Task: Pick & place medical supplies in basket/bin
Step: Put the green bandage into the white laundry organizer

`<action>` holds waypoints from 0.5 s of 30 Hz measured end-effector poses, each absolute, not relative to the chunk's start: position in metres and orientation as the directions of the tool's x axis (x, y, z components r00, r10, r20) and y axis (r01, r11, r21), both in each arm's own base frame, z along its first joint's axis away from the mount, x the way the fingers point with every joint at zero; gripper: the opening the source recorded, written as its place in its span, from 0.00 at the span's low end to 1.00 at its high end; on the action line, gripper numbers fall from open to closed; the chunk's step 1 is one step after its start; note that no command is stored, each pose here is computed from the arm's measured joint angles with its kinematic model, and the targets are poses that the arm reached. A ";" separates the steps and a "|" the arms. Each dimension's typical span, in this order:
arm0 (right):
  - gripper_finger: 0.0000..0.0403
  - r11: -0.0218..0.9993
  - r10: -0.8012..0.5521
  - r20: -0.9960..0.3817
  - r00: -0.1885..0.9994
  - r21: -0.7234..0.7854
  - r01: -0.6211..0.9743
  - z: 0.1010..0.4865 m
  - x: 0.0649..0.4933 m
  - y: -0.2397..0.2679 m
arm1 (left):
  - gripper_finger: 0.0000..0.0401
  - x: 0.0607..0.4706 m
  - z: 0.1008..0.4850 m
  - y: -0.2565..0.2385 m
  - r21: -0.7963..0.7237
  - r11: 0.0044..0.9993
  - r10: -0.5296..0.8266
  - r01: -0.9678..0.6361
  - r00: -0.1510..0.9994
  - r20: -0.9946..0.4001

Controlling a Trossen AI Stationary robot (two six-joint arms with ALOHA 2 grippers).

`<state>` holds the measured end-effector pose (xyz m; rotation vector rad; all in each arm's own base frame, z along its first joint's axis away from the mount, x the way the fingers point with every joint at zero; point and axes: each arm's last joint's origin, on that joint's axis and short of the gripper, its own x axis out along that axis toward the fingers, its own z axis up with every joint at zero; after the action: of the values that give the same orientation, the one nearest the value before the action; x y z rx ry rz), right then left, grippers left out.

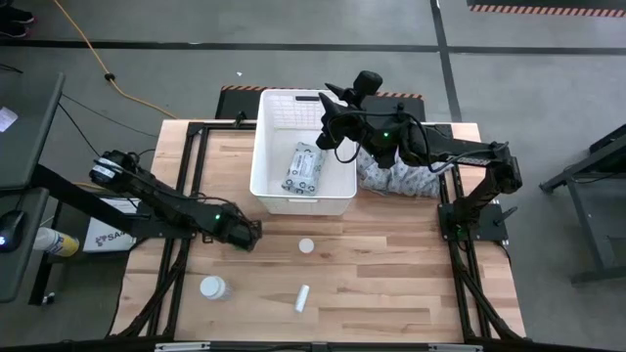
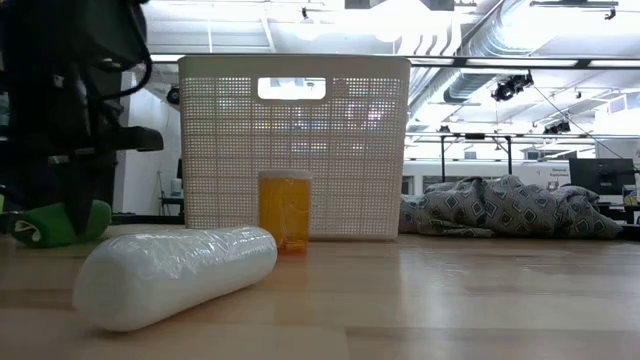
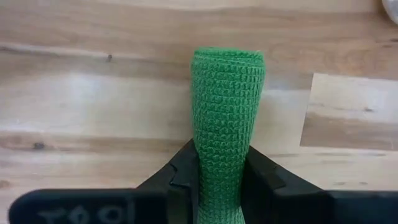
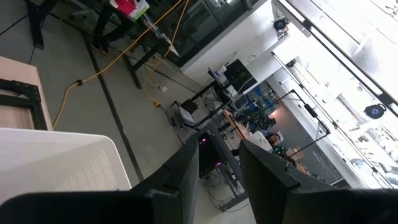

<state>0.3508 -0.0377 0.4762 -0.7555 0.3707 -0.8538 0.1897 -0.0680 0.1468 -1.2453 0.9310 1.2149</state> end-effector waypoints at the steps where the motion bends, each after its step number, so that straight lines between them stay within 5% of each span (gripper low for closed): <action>1: 0.27 0.424 -0.788 -0.002 0.616 -0.727 0.539 0.476 0.351 -0.038 | 0.28 0.189 0.147 -0.070 -0.182 -0.086 0.157 -0.980 0.167 -0.973; 15: 0.27 0.426 -0.787 -0.002 0.617 -0.726 0.540 0.476 0.351 -0.038 | 0.28 0.193 0.158 -0.086 -0.255 -0.101 0.165 -0.962 0.237 -0.957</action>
<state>0.3508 -0.0377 0.4762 -0.7535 0.3693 -0.8534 0.1929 -0.0860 0.1581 -1.2906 0.8549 1.1758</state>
